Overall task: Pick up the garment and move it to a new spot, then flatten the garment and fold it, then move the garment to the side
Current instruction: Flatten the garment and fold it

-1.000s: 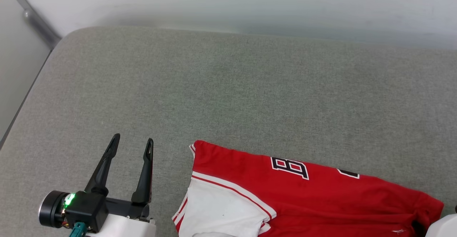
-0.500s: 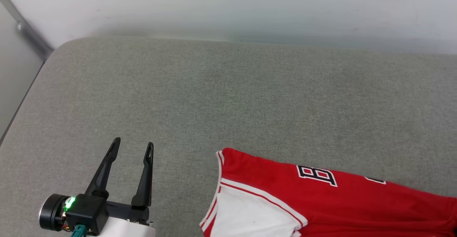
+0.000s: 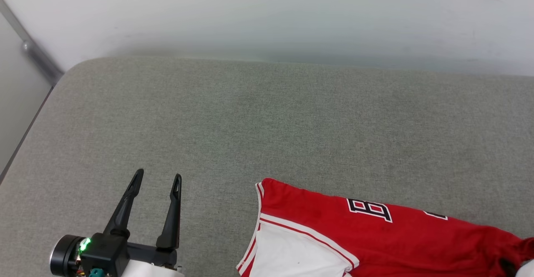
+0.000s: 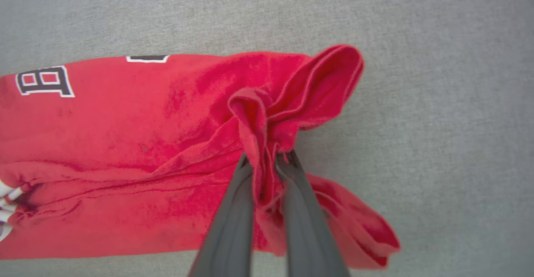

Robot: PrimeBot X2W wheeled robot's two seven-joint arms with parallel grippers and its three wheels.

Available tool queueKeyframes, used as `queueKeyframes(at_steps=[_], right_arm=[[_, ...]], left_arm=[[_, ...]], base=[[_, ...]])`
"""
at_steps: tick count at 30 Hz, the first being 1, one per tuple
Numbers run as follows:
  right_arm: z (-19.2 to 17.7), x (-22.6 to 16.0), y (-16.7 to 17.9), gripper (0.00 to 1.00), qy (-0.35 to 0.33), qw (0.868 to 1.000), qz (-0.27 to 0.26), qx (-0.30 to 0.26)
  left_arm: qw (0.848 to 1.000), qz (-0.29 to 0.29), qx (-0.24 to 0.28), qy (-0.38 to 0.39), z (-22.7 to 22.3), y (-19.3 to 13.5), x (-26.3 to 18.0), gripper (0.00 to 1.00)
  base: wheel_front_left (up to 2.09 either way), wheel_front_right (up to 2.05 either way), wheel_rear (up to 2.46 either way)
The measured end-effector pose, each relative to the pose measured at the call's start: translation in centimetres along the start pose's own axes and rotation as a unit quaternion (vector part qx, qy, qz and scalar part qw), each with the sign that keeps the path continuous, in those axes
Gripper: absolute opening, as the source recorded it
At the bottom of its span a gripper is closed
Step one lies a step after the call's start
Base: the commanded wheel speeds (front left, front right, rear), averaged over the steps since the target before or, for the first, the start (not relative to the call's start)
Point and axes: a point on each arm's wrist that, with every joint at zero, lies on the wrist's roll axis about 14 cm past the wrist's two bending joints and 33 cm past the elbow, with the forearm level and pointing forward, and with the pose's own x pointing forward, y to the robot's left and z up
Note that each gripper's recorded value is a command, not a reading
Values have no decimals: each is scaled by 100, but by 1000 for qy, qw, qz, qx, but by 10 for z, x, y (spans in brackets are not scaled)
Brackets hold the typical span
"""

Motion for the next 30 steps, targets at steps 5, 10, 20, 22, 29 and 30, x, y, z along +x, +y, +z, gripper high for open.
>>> queueKeyframes(at_steps=[5,10,20,22,29,30], right_arm=[[-4,-11,51,0,6,997,69,-17],[-5,-23,104,0,13,989,148,-20],[-6,-37,197,0,28,955,294,-40],[-10,-39,214,0,33,945,324,-35],[-27,-39,266,0,50,917,396,-29],[-28,-39,272,0,51,913,405,-24]], left_arm=[[1000,4,-4,0,1,0,-5,100],[1000,9,-7,2,0,1,-8,100],[1000,22,-9,7,-1,7,-14,100],[1000,25,-10,7,-1,8,-15,100],[999,38,-7,2,3,15,-19,100],[999,40,-6,3,3,16,-20,100]], base=[[0,0,0],[0,0,0],[0,0,0],[0,0,0],[0,0,0],[0,0,0]])
